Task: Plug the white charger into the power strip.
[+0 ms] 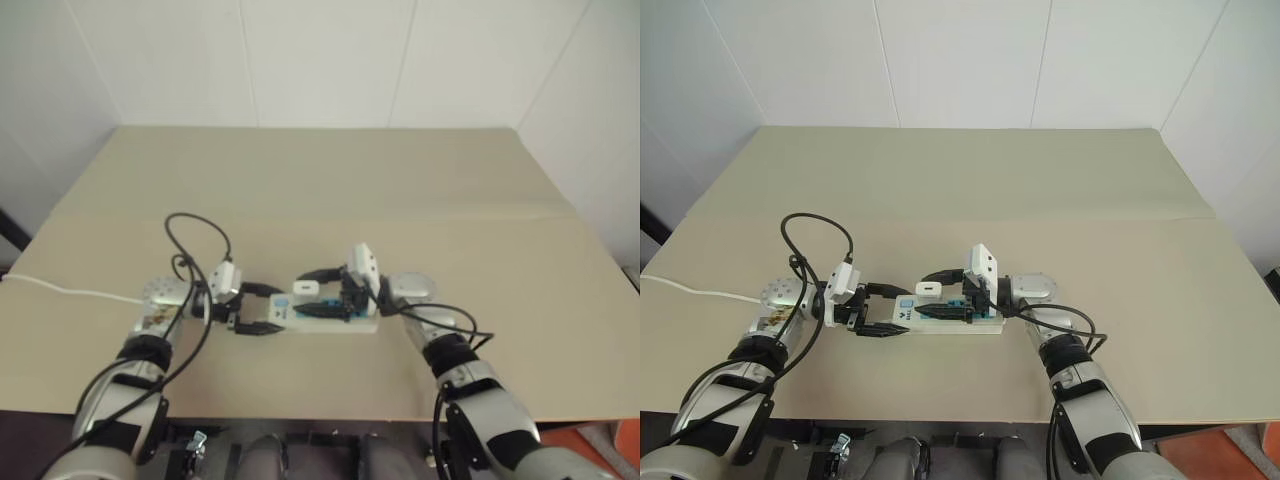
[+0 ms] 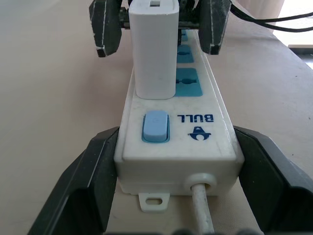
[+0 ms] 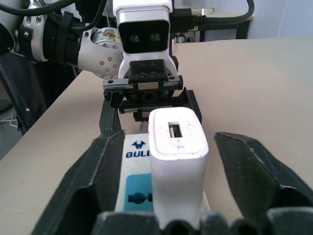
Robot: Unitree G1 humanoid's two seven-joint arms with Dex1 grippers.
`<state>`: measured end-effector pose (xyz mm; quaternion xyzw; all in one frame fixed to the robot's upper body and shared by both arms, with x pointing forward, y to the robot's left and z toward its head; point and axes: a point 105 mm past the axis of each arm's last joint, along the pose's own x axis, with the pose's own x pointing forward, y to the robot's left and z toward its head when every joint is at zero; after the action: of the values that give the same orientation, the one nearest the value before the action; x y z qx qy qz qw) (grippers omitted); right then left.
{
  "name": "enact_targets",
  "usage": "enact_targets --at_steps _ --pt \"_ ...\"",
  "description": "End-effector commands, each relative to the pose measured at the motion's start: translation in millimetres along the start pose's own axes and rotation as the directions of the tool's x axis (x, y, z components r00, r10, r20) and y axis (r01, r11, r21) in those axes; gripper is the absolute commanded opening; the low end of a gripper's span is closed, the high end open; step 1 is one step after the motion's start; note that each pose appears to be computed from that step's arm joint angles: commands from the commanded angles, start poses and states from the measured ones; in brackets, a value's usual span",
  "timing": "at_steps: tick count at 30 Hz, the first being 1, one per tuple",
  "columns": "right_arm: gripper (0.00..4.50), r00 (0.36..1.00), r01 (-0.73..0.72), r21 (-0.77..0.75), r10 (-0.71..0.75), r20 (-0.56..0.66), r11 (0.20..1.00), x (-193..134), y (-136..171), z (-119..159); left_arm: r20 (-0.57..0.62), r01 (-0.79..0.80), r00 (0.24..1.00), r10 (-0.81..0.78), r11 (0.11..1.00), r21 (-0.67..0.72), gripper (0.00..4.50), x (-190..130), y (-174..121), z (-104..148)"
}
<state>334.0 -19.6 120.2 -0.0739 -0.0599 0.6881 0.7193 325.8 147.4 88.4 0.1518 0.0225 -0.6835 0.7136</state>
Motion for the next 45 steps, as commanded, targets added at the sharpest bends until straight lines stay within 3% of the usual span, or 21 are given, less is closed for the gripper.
enact_targets --at_steps 1,5,9,14,19,24,26,31,35,45 --pt "4.48 1.000 0.004 0.008 -0.004 -0.011 1.000 -4.3 1.7 -5.6 -0.027 0.031 0.999 -0.031 0.999 -0.016 3.22 1.6 -6.4 -7.0" --pt "4.48 1.000 0.004 -0.003 -0.004 -0.011 1.000 -6.0 0.4 -3.8 -0.025 0.029 0.999 -0.030 0.999 -0.042 3.22 1.5 -5.2 -7.1" --pt "4.50 1.000 0.000 0.000 0.000 -0.013 1.000 -8.5 -0.2 -2.9 -0.007 0.044 0.999 -0.044 0.998 -0.040 4.49 1.8 -4.3 1.1" --pt "4.50 1.000 0.014 -0.033 -0.014 0.001 0.999 -17.1 -4.0 7.1 0.054 -0.001 0.999 0.000 1.000 0.017 4.49 -12.5 4.8 24.9" --pt "4.50 1.000 -0.010 -0.095 0.011 0.006 0.995 -48.1 0.0 32.4 0.106 -0.037 0.994 0.034 0.999 0.021 4.49 -50.8 5.8 67.0" --pt "4.50 0.995 0.006 -0.173 -0.023 -0.096 0.985 -109.4 2.4 60.2 -0.114 -0.109 0.986 0.118 0.991 0.080 4.49 -104.5 -6.0 62.2" --pt "4.50 0.979 0.008 -0.211 -0.050 -0.196 0.977 -138.2 2.4 71.4 -0.171 -0.164 0.970 0.173 0.984 0.064 4.49 -127.7 -10.2 59.4" --pt "4.50 0.872 -0.033 -0.256 -0.098 -0.480 0.966 -190.4 8.3 79.9 -0.306 -0.224 0.924 0.229 0.973 0.051 4.49 -163.8 -23.7 56.3" --pt "4.50 0.816 -0.014 -0.230 -0.122 -0.565 0.973 -213.2 12.8 83.4 -0.363 -0.256 0.892 0.270 0.963 0.088 4.49 -176.4 -26.3 53.7" --pt "4.50 0.805 0.033 -0.225 -0.159 -0.572 0.974 -218.8 18.8 82.4 -0.256 -0.261 0.929 0.268 0.963 0.065 4.49 -159.2 -28.8 64.8"
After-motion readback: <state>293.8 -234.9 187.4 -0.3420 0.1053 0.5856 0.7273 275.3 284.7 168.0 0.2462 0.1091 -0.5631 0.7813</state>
